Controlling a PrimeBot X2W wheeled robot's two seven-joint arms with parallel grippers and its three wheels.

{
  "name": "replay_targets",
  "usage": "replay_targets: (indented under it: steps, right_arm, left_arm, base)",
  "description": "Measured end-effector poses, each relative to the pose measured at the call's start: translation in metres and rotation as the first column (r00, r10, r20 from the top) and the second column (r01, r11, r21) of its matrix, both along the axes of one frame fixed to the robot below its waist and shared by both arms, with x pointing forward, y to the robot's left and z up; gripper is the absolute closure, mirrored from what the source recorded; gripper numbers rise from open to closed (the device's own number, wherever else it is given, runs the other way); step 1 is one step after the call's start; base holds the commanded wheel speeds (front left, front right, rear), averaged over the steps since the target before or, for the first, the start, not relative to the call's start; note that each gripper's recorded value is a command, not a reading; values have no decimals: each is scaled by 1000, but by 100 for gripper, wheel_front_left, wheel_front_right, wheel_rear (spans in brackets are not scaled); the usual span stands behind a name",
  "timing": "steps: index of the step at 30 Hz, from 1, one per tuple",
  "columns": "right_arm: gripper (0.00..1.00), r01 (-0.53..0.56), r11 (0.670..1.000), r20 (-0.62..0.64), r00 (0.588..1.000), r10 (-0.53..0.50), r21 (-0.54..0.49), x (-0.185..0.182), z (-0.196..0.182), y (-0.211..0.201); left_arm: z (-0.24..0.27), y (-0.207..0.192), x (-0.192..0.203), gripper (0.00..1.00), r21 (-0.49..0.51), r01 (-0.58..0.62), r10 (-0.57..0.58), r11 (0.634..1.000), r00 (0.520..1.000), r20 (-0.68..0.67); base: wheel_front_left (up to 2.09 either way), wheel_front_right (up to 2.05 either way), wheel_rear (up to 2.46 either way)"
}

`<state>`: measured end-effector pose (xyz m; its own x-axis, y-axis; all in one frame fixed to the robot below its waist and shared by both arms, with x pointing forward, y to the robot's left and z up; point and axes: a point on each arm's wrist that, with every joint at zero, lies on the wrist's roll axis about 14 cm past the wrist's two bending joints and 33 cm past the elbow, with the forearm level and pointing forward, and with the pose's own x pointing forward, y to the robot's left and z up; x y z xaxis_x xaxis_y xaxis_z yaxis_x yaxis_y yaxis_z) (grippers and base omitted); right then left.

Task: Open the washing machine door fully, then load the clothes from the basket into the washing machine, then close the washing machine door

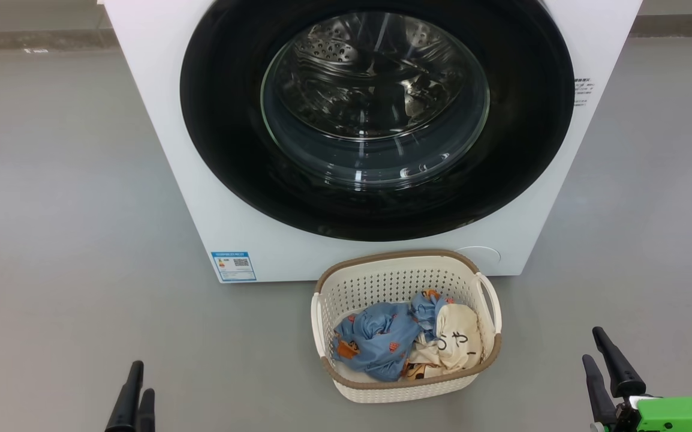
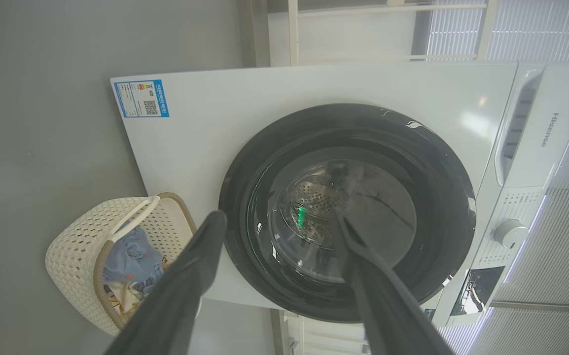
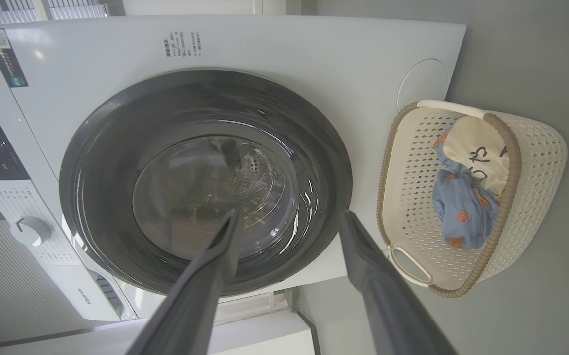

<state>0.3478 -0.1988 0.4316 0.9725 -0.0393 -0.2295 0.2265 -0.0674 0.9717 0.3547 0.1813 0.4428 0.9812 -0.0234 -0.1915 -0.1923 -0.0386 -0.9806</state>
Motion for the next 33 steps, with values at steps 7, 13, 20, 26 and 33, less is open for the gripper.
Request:
replay_targets:
  steps: [7,13,20,26,33]
  right_arm:
    - [0,6,1000,3,1000,-6,-23,0,2,-2]
    - [0,-12,995,-1,1000,12,-102,0,3,-5]
    - [0,-20,984,-3,1000,20,-177,0,5,-7]
    - [0,-43,964,-8,999,42,-263,0,6,-8]
    - [0,-76,924,-17,997,76,-375,1,8,-7]
  left_arm:
    - [3,-3,1,0,10,0,0,1000,1000,11]
    - [7,-1,2,0,72,8,-10,997,1000,19]
    - [7,1,3,0,143,14,-17,990,1000,20]
    - [9,1,4,0,225,23,-29,974,999,23]
    - [10,0,5,0,342,46,-57,939,998,20]
  base:
    - [0,0,0]
    - [0,0,0]
    - [0,0,0]
    - [0,0,0]
    - [0,0,0]
